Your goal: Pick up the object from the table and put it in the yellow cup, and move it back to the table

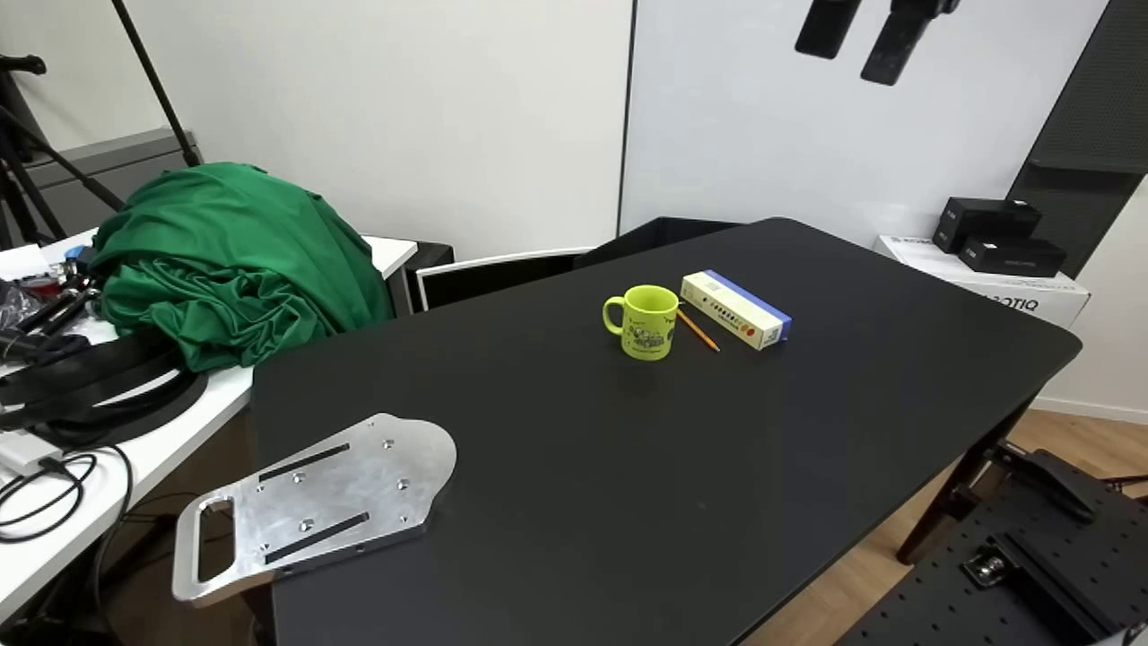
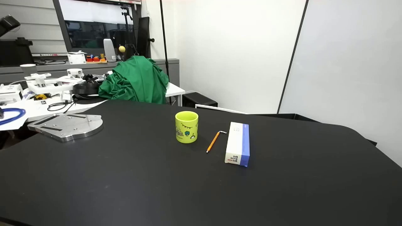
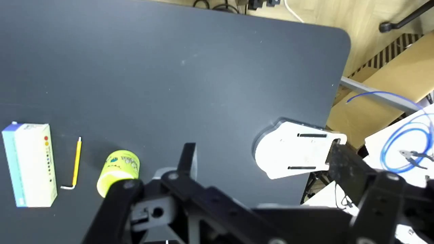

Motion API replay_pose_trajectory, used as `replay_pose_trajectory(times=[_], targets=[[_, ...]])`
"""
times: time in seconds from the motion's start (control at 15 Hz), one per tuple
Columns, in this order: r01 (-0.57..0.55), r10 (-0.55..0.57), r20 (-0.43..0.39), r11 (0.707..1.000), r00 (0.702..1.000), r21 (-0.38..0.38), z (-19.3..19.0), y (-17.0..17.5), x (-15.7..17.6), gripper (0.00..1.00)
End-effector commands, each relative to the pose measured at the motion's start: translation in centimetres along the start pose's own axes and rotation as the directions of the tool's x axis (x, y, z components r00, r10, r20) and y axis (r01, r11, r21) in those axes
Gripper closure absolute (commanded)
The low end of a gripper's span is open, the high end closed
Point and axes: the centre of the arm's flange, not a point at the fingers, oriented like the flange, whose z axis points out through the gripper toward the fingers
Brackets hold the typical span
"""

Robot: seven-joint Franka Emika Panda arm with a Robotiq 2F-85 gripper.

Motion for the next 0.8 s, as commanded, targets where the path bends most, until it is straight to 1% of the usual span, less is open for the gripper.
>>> replay_pose_trajectory(times=[0.0,0.13,0.27,0.47,0.6,0.73], targets=[[-0.003,0.001,-0.058,0.999,0.998,-0.034,2.4,2.1,5.0,0.00],[-0.009,0.002,-0.113,0.998,0.994,-0.059,3.8,3.4,7.9,0.00],[-0.032,0.015,-0.163,0.994,0.986,-0.106,5.3,5.2,10.8,0.00],[-0.073,0.038,-0.188,0.980,0.981,-0.185,7.5,8.7,14.9,0.00],[-0.100,0.056,-0.187,0.968,0.981,-0.232,8.7,11.5,17.2,0.00],[-0.126,0.091,-0.151,0.963,0.984,-0.237,9.8,14.5,19.2,0.00]])
